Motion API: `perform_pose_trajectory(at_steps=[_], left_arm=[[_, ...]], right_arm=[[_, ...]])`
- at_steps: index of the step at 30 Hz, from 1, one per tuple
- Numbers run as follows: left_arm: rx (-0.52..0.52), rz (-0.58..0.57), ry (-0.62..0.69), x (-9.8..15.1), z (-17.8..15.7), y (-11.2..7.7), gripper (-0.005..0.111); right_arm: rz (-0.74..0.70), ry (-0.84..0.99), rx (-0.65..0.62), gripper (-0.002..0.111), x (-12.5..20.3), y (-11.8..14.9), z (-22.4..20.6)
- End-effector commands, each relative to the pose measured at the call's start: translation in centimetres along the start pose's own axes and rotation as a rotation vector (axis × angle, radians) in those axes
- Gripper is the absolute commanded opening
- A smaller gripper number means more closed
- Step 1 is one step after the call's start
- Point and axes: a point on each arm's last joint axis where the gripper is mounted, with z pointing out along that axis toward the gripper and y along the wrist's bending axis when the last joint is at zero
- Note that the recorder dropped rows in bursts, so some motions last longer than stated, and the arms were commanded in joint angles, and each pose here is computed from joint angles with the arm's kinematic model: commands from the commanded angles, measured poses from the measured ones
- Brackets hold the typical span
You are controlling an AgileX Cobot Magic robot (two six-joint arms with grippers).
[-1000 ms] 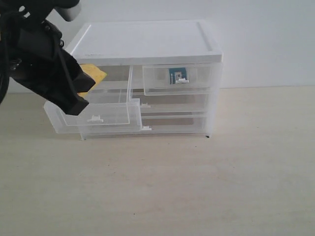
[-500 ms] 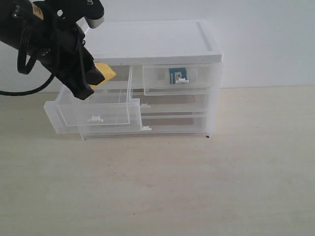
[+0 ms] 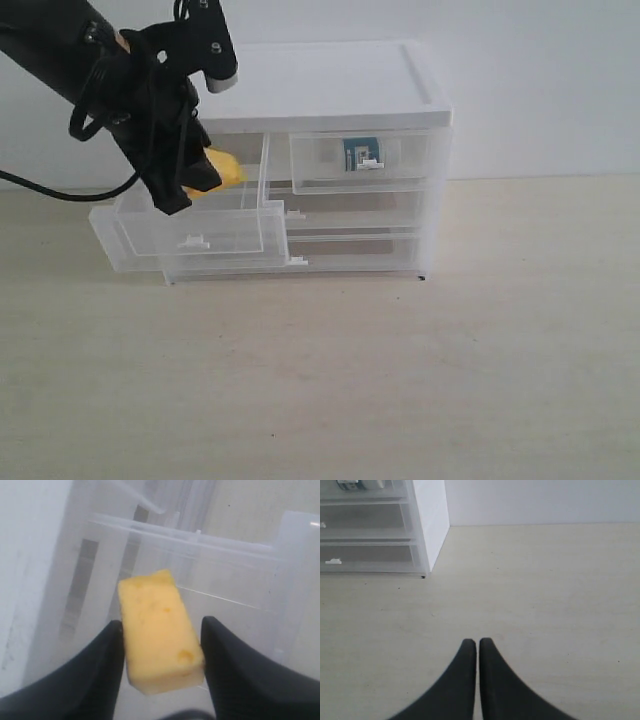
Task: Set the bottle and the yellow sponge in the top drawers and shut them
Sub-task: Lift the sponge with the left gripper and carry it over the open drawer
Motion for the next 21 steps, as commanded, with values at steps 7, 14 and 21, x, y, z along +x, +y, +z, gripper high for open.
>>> perform_pose_trajectory(at_steps=[7,14,21], left_arm=[[0.019,-0.026,-0.045,-0.4,1.5,0.1,0.004],[0.000,-0.030,-0.060,-0.5,1.5,0.2,0.004],[0.003,-0.047,-0.046,-0.3,2.1,0.2,0.004]], right_arm=[[-0.002,-0.011,0.002,0.000,-0.1,0.0,0.0],[-0.002,-0.011,0.002,0.000,-0.1,0.0,0.0],[-0.002,-0.011,0.002,0.000,-0.1,0.0,0.0]])
